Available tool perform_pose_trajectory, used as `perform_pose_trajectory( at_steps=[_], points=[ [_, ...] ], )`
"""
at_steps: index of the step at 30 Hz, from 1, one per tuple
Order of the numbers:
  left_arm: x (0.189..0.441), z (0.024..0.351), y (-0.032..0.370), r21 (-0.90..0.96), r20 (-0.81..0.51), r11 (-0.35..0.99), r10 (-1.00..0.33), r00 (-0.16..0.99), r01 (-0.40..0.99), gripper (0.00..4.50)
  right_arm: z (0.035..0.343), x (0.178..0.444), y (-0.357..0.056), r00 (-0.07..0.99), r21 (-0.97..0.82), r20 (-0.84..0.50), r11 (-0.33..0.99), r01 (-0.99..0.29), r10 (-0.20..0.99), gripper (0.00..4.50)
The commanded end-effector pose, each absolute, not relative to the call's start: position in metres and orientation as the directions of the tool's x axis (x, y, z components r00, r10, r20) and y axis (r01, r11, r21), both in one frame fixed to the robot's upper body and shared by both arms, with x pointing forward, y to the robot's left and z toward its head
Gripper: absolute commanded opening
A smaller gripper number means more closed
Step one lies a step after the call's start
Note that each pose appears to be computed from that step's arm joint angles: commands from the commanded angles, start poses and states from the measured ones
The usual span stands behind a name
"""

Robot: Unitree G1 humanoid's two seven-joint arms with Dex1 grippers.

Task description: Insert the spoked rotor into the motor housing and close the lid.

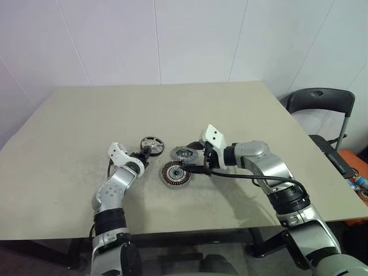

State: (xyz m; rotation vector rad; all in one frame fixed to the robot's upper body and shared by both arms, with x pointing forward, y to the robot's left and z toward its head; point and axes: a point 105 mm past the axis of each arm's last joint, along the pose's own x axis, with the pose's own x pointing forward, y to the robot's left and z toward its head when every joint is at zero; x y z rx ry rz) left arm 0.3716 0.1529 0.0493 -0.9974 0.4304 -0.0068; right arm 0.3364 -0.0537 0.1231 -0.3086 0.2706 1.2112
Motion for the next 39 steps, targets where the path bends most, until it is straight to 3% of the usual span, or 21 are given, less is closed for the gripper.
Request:
perform_pose_trajectory(
  at_steps=[1,3,9,16,23,29,39],
  points=[
    [0.372,0.052,0.148,-0.818,-0.344,0.548,-0.226,0.911,-0.173,0.86,0.139,0.340,-0.049,0.341,-0.140,-0.331,0.311,-0.940,0.880,4.50],
    [0.371,0.052,0.149,-0.819,-0.338,0.549,-0.230,0.913,-0.165,0.35,0.139,0.340,-0.049,0.342,-0.140,-0.329,0.313,-0.939,0.880,4.50],
    [0.361,0.072,0.151,-0.833,-0.233,0.551,-0.284,0.930,-0.040,0.35,0.138,0.340,-0.051,0.346,-0.140,-0.330,0.317,-0.938,0.878,4.50],
    [0.331,0.096,0.156,-0.838,-0.148,0.534,-0.419,0.896,0.112,0.35,0.137,0.338,-0.066,0.349,-0.142,-0.344,0.319,-0.937,0.872,4.50],
    [0.304,0.110,0.145,-0.820,-0.165,0.529,-0.583,0.795,0.218,0.35,0.137,0.338,-0.085,0.364,-0.142,-0.368,0.335,-0.931,0.856,4.50],
    [0.296,0.117,0.133,-0.827,-0.174,0.498,-0.669,0.722,0.262,0.35,0.134,0.336,-0.107,0.373,-0.140,-0.403,0.346,-0.928,0.836,4.50],
    [0.285,0.097,0.108,-0.806,-0.300,0.533,-0.742,0.599,0.257,0.35,0.133,0.337,-0.113,0.397,-0.143,-0.397,0.371,-0.918,0.828,4.50]
  ],
)
